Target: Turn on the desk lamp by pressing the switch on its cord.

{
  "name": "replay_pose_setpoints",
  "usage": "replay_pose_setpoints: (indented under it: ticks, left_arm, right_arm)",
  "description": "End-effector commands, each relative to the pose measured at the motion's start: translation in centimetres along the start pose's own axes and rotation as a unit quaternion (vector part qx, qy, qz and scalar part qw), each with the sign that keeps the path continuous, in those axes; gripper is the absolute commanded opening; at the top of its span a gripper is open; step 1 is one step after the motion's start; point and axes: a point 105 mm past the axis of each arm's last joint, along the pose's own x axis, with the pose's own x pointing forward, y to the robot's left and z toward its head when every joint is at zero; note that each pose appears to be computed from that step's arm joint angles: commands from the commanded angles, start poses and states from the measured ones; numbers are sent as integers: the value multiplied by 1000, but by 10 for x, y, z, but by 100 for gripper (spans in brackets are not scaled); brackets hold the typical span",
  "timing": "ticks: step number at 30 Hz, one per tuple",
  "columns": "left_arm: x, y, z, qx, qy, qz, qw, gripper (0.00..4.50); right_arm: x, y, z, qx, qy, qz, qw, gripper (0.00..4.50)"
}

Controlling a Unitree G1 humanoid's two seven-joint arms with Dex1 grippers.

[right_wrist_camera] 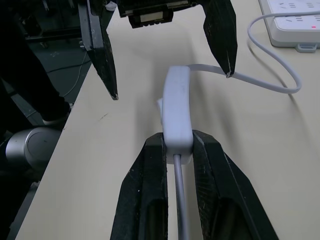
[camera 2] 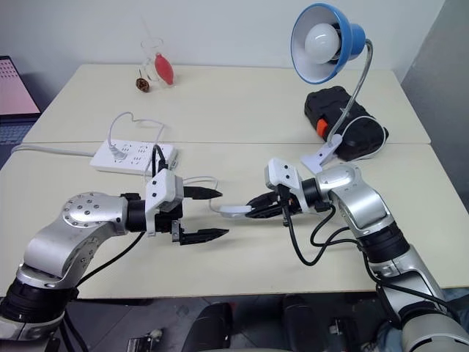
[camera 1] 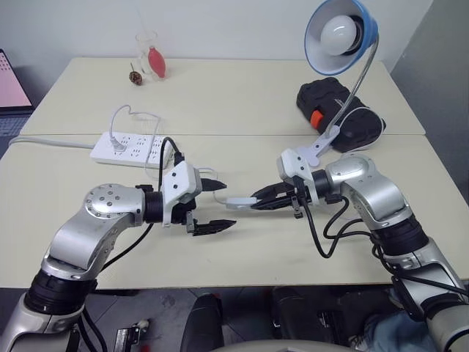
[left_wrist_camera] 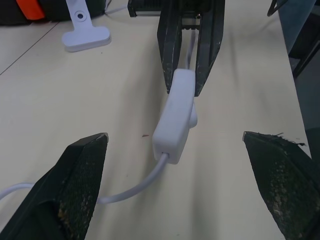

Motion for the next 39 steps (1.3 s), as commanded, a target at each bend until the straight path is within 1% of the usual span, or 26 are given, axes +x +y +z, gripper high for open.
replay_pose_setpoints:
  ticks: [1,4,6,8,9,18,21,22,24,29,35,39]
  left_arm:
    - [3,1,9,18,-14,-5,1000,450]
    - [6,2,10,13,-21,-5,1000,450]
    - [7,2,11,12,-26,-4,1000,414]
    - [10,2,11,14,-27,-6,1000,387]
    - [11,1,10,15,-27,-7,1000,358]
    - [18,4,7,16,-23,-9,1000,175]
    - [17,6,6,21,-20,-7,1000,103]
    - [17,7,6,22,-20,-7,1000,88]
    - [17,8,6,23,-20,-6,1000,76]
    - [16,10,5,24,-24,-5,999,63]
    - [16,13,4,29,-24,1,999,56]
    - [17,10,7,31,-33,-7,999,56]
  right_arm:
    - [-2,4,14,-25,-14,4,1000,36]
    - [-2,4,14,-26,-13,5,1000,36]
    - [-1,4,14,-27,-13,5,1000,36]
    - [-1,5,15,-29,-15,6,999,36]
    - [-1,5,15,-29,-15,6,999,36]
    - [0,6,19,-31,-21,9,999,36]
    - [0,7,20,-31,-22,9,999,36]
    - [0,7,21,-32,-22,9,999,36]
    - [0,7,21,-32,-22,10,999,36]
    - [0,8,21,-34,-21,11,999,36]
    - [1,9,21,-41,-18,17,999,36]
    - [3,11,21,-50,-17,24,998,36]
